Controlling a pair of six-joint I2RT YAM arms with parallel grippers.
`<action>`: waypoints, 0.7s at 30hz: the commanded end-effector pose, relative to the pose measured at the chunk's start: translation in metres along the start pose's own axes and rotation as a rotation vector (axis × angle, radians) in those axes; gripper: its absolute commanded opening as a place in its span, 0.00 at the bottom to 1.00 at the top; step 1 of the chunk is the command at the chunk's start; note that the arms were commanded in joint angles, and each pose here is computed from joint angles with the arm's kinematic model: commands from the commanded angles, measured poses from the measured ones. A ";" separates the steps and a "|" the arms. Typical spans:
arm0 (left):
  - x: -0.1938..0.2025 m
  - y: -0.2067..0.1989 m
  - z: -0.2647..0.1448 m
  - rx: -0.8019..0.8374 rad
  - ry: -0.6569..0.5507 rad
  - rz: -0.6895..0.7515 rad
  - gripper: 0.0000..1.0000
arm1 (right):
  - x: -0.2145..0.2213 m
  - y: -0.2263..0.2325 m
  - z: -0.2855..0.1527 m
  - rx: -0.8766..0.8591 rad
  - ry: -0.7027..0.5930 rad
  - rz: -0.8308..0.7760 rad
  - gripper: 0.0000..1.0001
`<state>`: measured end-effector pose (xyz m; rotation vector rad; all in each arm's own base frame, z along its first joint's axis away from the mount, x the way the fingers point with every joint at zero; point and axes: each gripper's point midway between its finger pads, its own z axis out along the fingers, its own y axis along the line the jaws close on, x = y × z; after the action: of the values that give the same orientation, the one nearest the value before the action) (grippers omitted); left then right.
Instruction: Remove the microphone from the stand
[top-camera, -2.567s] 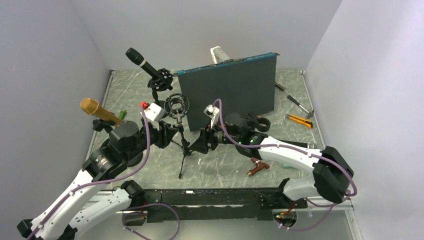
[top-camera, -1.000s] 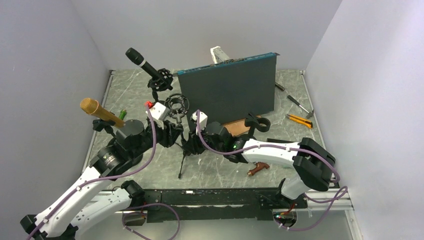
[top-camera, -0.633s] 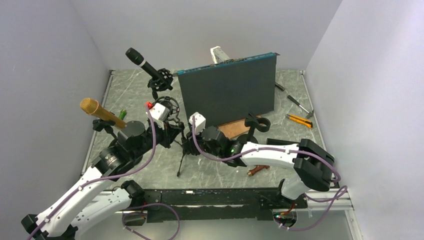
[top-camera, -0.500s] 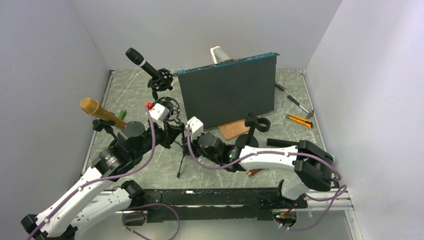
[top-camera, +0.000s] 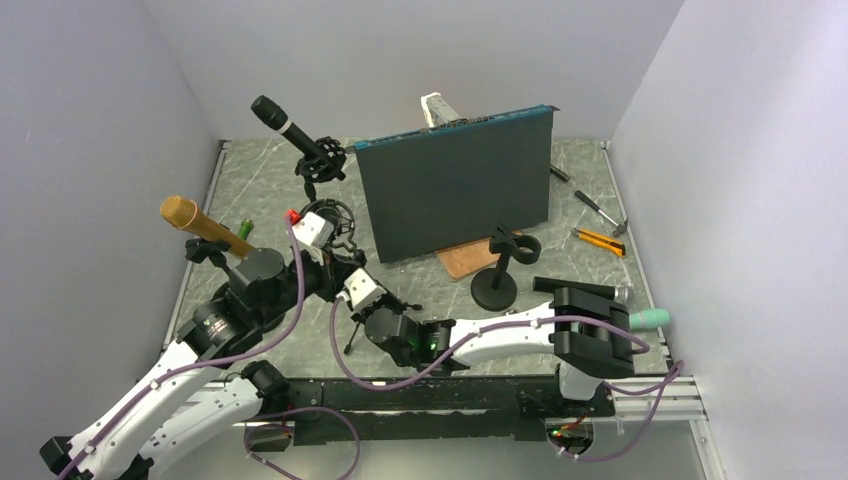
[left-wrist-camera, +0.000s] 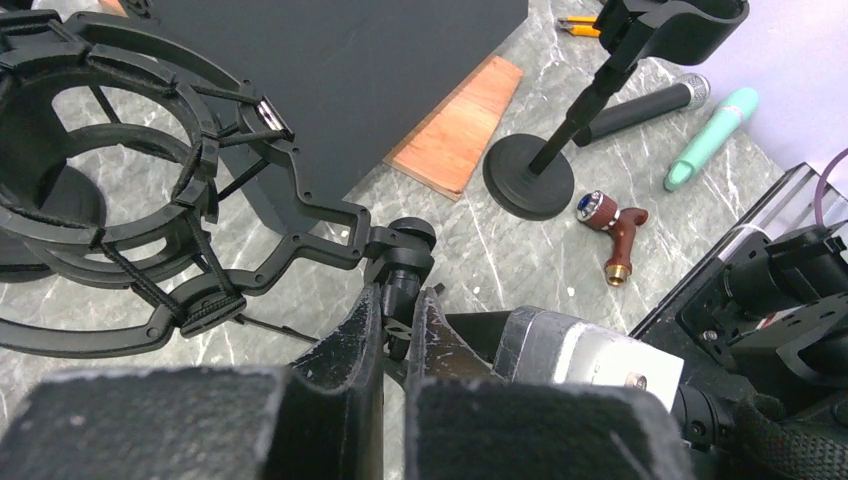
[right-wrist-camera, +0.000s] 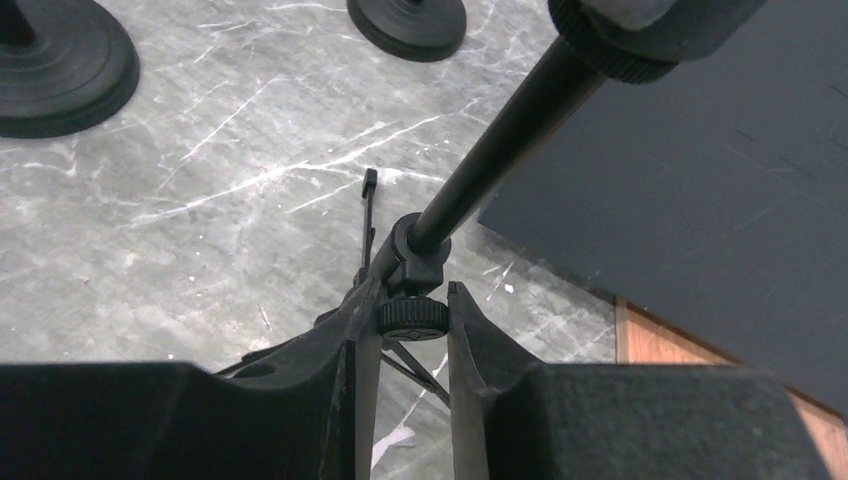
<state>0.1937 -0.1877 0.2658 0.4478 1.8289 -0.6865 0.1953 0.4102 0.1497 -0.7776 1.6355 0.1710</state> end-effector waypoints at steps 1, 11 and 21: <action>0.001 0.004 0.007 -0.020 -0.013 -0.002 0.00 | -0.027 0.028 -0.016 -0.117 -0.072 -0.076 0.00; -0.006 0.002 0.005 -0.010 -0.012 0.015 0.05 | -0.038 0.029 -0.060 -0.356 -0.026 0.216 0.86; -0.020 0.000 -0.010 -0.013 -0.048 0.028 0.44 | -0.035 -0.007 -0.070 -0.502 0.037 0.603 0.94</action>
<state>0.1962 -0.1845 0.2597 0.4586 1.8453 -0.6493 0.1573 0.3818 0.2047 -0.6724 1.7708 0.8126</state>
